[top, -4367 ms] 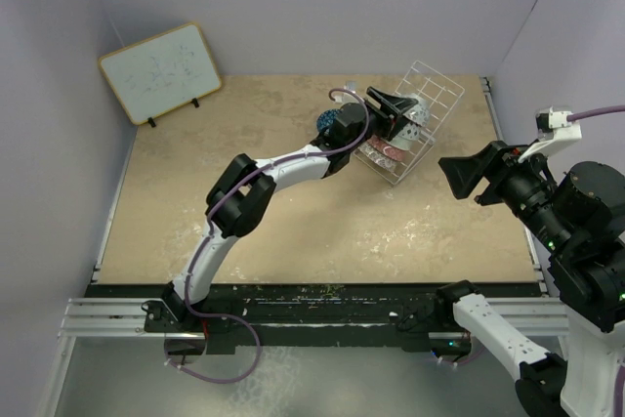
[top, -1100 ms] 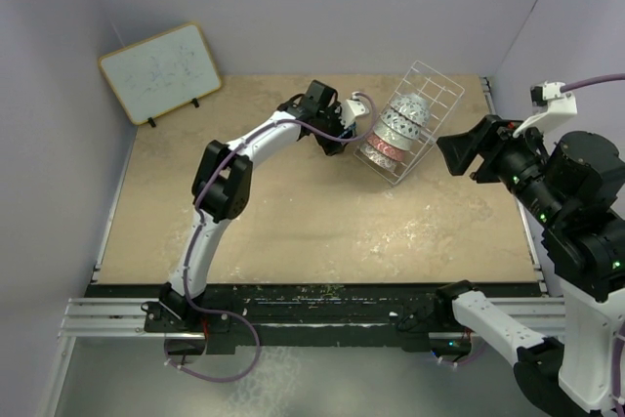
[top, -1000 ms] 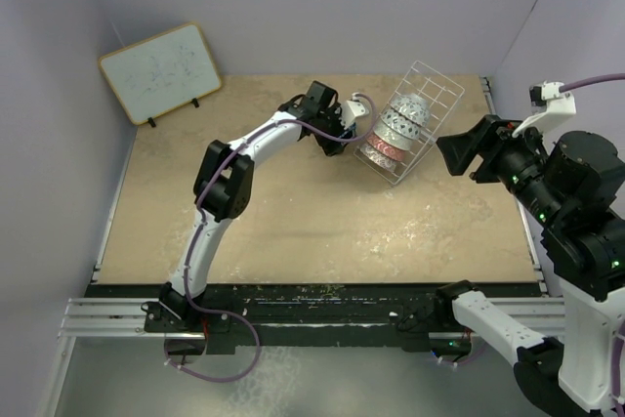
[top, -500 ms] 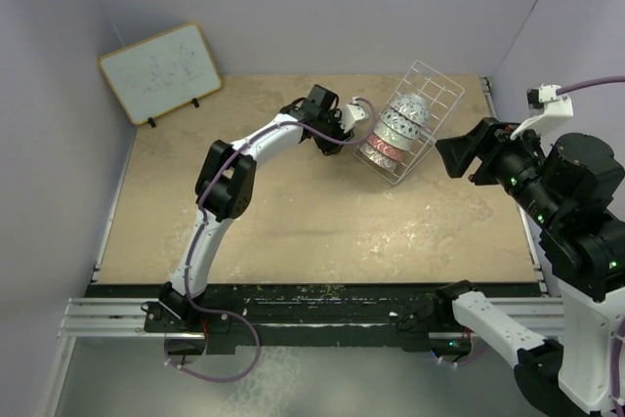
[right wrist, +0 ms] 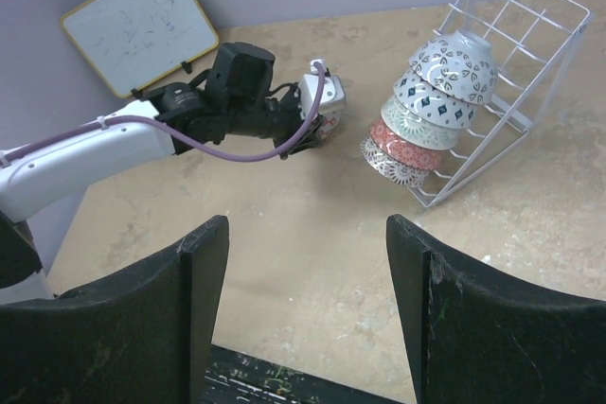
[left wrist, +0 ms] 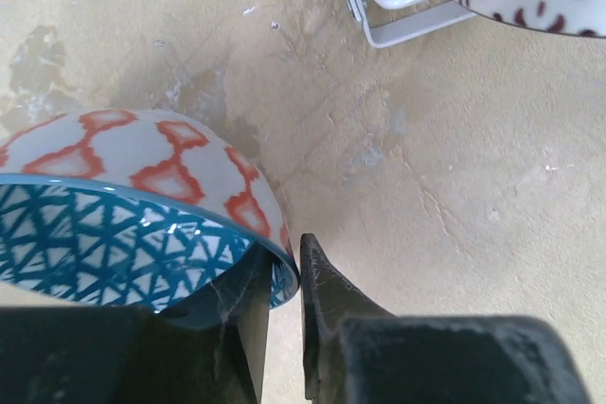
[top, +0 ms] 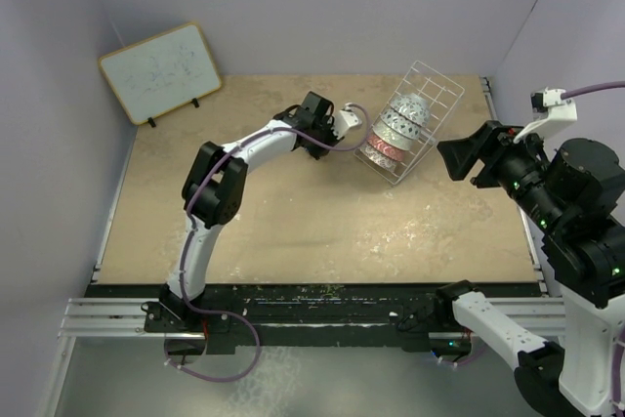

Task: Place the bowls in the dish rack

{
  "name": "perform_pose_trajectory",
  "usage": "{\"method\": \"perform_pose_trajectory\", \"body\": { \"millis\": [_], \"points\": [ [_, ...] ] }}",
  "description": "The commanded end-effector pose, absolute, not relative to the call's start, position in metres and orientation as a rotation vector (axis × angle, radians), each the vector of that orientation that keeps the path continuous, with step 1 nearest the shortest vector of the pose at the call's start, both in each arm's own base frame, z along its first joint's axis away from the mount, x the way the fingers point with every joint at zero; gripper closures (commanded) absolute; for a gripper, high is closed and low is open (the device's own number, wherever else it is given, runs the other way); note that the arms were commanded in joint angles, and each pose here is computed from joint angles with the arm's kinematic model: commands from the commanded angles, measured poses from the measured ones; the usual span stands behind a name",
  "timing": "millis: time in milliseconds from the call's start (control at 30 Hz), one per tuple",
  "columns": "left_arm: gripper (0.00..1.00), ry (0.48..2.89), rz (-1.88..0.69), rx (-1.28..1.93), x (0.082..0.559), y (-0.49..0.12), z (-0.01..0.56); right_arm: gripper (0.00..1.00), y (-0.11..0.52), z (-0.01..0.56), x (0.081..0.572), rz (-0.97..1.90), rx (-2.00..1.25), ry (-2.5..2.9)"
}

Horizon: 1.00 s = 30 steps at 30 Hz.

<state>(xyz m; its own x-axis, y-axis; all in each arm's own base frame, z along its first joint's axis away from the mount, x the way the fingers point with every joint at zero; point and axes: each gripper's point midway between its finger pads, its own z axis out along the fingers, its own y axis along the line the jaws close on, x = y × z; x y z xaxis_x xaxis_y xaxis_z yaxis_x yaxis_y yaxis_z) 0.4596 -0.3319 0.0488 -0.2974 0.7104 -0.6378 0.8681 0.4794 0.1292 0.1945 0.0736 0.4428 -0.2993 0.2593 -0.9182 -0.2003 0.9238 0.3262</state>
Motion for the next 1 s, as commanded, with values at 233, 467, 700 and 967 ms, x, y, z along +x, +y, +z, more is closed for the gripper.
{"method": "perform_pose_trajectory", "body": {
  "millis": [233, 467, 700, 967],
  "points": [
    [0.83, 1.996, -0.205, 1.225, 0.429, -0.341, 0.117, 0.30, 0.077, 0.459, 0.191, 0.491, 0.032, 1.752],
    [0.73, 1.980, -0.200, 1.210, 0.409, -0.339, 0.135, 0.30, 0.078, 0.460, 0.188, 0.503, 0.029, 1.746],
    [0.33, 1.997, -0.127, 1.123, 0.417, -0.328, 0.132, 0.30, 0.078, 0.459, 0.185, 0.512, 0.030, 1.746],
    [0.22, 1.934, -0.069, 0.819, 0.453, -0.316, 0.170, 0.30, 0.077, 0.455, 0.184, 0.503, 0.032, 1.756]
  ]
}}
